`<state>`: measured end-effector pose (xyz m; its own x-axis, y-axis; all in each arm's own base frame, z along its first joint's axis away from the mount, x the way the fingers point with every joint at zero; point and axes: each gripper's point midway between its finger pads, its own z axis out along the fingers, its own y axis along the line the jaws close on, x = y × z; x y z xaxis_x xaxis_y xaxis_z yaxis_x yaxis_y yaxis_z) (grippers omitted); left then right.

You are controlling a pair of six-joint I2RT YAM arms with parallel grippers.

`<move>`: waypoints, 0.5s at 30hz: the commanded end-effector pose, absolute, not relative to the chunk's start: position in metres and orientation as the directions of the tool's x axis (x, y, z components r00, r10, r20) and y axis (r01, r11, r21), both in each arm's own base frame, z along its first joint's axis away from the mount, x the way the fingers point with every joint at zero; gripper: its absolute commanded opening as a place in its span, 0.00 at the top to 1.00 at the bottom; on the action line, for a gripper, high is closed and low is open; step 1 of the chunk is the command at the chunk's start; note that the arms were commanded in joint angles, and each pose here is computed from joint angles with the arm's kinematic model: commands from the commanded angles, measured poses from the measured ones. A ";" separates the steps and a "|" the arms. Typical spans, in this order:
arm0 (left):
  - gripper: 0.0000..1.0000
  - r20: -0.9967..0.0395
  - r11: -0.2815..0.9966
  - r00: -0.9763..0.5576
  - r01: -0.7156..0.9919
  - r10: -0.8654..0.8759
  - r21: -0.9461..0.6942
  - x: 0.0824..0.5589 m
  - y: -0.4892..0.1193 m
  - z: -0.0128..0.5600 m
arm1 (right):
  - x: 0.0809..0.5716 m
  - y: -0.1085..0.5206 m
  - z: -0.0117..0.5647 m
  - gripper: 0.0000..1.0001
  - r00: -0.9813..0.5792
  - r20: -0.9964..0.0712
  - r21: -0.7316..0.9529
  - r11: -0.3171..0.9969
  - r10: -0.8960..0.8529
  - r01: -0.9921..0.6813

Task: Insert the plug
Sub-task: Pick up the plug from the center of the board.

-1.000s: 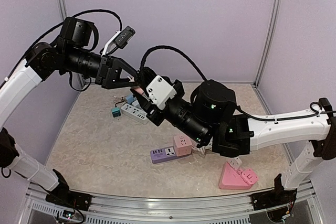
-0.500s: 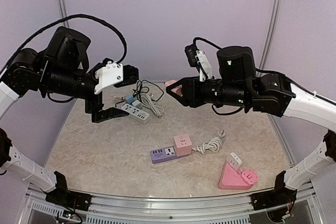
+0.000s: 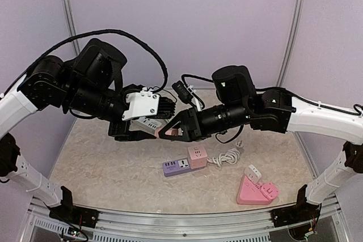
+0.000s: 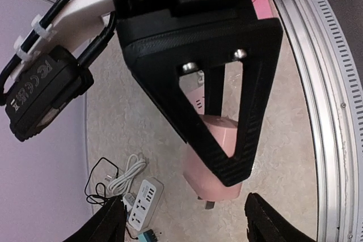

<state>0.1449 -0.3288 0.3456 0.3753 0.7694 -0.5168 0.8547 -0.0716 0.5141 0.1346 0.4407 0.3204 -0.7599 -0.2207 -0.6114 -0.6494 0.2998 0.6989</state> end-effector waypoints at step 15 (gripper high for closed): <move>0.98 -0.522 -0.115 0.395 0.865 0.756 0.488 0.138 -0.340 0.327 | 0.130 0.456 0.354 1.00 -0.796 -0.580 0.789 0.124 -0.170 -0.602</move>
